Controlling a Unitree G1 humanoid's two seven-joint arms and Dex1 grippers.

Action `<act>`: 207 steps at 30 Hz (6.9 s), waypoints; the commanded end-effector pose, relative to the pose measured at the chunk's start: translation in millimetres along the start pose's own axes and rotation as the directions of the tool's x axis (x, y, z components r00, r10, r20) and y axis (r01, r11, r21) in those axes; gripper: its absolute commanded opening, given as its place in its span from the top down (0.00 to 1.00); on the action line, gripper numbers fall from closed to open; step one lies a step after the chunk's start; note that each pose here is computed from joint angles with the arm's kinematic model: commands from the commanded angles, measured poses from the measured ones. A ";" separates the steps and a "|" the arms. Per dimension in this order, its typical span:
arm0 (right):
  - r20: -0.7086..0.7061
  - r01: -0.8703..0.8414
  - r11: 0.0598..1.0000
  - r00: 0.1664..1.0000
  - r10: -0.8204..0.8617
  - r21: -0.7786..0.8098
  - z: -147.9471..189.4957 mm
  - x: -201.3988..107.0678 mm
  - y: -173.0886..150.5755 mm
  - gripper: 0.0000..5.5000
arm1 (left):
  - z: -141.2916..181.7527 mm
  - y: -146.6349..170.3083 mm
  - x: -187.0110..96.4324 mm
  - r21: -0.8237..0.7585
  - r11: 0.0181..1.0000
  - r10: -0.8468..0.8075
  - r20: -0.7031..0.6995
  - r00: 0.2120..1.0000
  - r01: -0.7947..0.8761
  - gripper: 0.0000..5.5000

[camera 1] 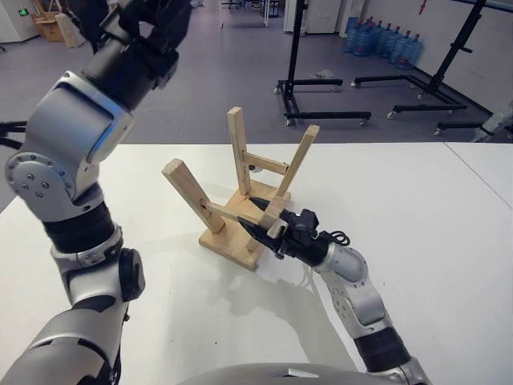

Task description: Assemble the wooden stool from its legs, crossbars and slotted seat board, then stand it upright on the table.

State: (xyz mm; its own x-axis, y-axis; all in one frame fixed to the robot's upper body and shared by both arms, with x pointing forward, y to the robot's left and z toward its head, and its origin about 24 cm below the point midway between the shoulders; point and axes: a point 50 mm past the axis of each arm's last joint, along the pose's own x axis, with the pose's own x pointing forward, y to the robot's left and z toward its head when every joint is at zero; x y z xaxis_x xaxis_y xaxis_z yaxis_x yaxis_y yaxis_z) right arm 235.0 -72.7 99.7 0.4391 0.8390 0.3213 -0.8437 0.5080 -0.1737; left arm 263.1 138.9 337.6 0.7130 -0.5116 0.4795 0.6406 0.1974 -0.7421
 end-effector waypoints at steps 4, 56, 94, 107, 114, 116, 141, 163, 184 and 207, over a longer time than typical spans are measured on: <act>-0.048 0.005 1.000 0.999 -0.004 0.023 -9.3 19.3 -4.6 0.63 | -34.4 63.1 -32.9 -0.380 0.891 0.263 -0.019 0.965 -0.250 0.34; -0.228 0.044 0.998 0.973 -0.032 0.045 -28.5 7.6 -6.4 0.63 | -91.4 147.1 -89.4 -0.382 0.820 0.331 -0.291 0.898 -0.426 0.34; -0.243 -0.113 0.960 0.954 0.177 0.255 5.3 -38.7 -22.1 0.63 | 19.8 119.1 -138.4 0.486 0.813 0.439 -0.148 0.886 -0.321 0.34; -0.285 -0.165 0.954 0.929 0.236 0.252 -8.3 -15.9 -6.6 0.63 | -47.7 140.9 -113.8 0.397 0.864 0.415 -0.209 0.886 -0.310 0.34; -0.297 -0.125 0.957 0.933 0.204 0.263 -22.7 6.5 -4.3 0.63 | -64.8 139.6 -115.6 0.400 0.871 0.404 -0.257 0.878 -0.284 0.34; -0.293 -0.117 0.958 0.936 0.194 0.261 -23.7 5.1 -4.1 0.63 | -64.5 140.3 -116.0 0.392 0.875 0.401 -0.256 0.879 -0.285 0.34; -0.176 -0.103 0.943 0.970 0.165 0.316 7.8 -29.9 -49.6 0.31 | 17.2 166.5 -153.4 0.529 0.741 0.519 -0.058 0.853 -0.414 0.34; -0.246 0.186 0.978 0.948 -0.205 -0.095 39.1 -80.4 -124.7 0.31 | -32.1 123.8 -150.3 0.694 0.702 0.379 -0.553 0.742 0.159 0.34; -0.003 -0.153 0.982 0.988 0.154 0.108 24.2 -8.6 -40.0 0.31 | -43.8 145.3 -119.4 0.714 0.700 0.381 -0.404 0.831 0.026 0.34; -0.073 -0.136 0.965 0.985 0.156 0.225 50.8 -12.4 -1.1 0.31 | -43.3 165.0 -103.6 0.712 0.701 0.383 -0.415 0.825 0.032 0.34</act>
State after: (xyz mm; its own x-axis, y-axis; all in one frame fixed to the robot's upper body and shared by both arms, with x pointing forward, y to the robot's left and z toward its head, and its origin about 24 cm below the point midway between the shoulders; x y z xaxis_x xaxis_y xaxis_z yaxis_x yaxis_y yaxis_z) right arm 222.4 -80.8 142.1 0.2888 0.9293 0.2300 -0.9488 0.3099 -0.0608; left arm 275.8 185.3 144.0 0.7081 -0.7025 -0.0716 0.6813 0.7063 -0.1923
